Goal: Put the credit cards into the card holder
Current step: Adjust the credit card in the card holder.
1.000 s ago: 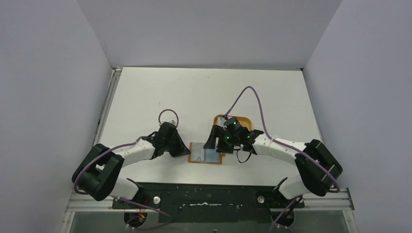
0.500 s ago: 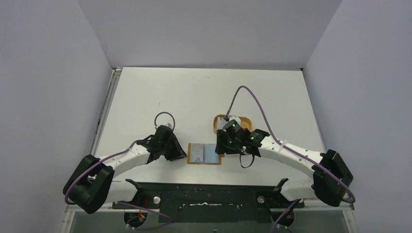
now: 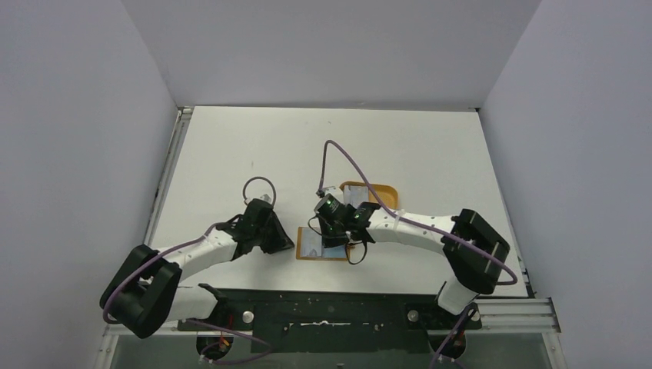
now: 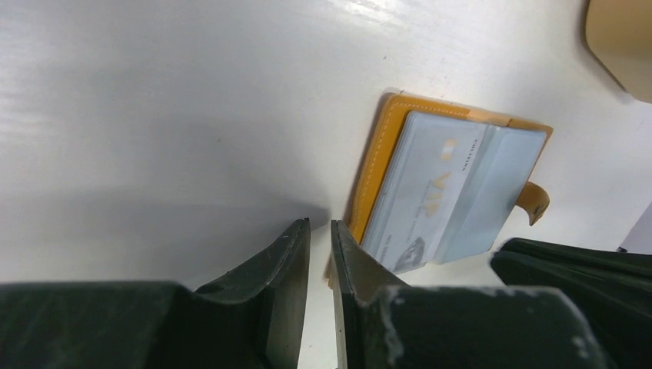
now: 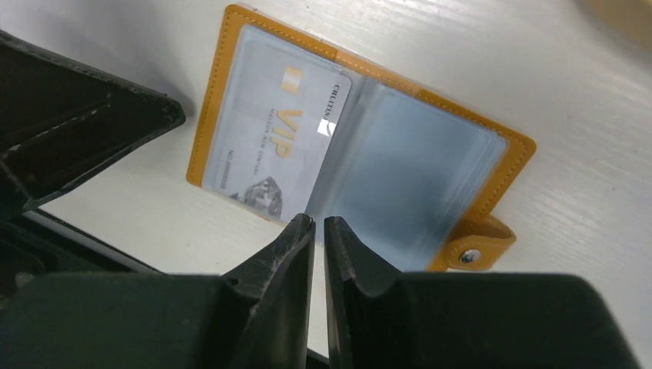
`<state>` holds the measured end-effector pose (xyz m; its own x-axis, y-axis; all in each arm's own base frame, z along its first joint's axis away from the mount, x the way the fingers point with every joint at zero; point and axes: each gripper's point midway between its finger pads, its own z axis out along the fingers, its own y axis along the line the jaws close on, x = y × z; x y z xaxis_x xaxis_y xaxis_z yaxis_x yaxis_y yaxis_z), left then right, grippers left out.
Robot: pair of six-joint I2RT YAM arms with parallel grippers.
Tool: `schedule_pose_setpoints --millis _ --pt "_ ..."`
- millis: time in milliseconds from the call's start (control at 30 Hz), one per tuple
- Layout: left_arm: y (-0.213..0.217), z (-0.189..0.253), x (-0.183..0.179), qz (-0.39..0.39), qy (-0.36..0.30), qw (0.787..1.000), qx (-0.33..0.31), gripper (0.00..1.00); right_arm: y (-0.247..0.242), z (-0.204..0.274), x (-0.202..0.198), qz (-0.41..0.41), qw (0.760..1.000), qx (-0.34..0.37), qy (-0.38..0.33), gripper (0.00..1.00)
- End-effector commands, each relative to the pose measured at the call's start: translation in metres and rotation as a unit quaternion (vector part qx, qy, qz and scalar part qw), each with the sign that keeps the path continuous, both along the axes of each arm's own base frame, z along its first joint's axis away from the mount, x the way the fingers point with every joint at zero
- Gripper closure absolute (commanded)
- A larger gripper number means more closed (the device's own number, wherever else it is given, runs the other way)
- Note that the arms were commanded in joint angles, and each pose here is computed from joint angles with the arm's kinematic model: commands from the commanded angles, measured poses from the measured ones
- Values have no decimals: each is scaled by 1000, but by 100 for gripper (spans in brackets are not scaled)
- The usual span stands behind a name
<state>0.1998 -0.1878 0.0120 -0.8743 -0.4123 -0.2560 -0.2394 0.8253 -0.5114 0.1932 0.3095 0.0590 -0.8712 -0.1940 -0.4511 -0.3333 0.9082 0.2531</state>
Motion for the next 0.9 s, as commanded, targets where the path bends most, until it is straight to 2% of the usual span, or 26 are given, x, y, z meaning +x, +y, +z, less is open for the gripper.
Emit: schedule_pose_setpoints --millis 0,167,467,667,867 --pt "11 -23 -7 -3 29 999 36 85 20 -1 13 -1 1000 12 -12 89" --pt "9 -27 -9 -6 32 999 29 87 21 -14 14 -6 1000 -2 1 93" --pt "5 -32 -13 -9 38 999 16 89 25 -24 15 -2 1000 -11 10 95" --pt "1 -35 -17 -16 42 999 11 90 37 -17 11 9 1000 22 17 95" --pt "5 -31 -16 -10 40 999 18 90 19 12 14 -12 999 35 -17 93"
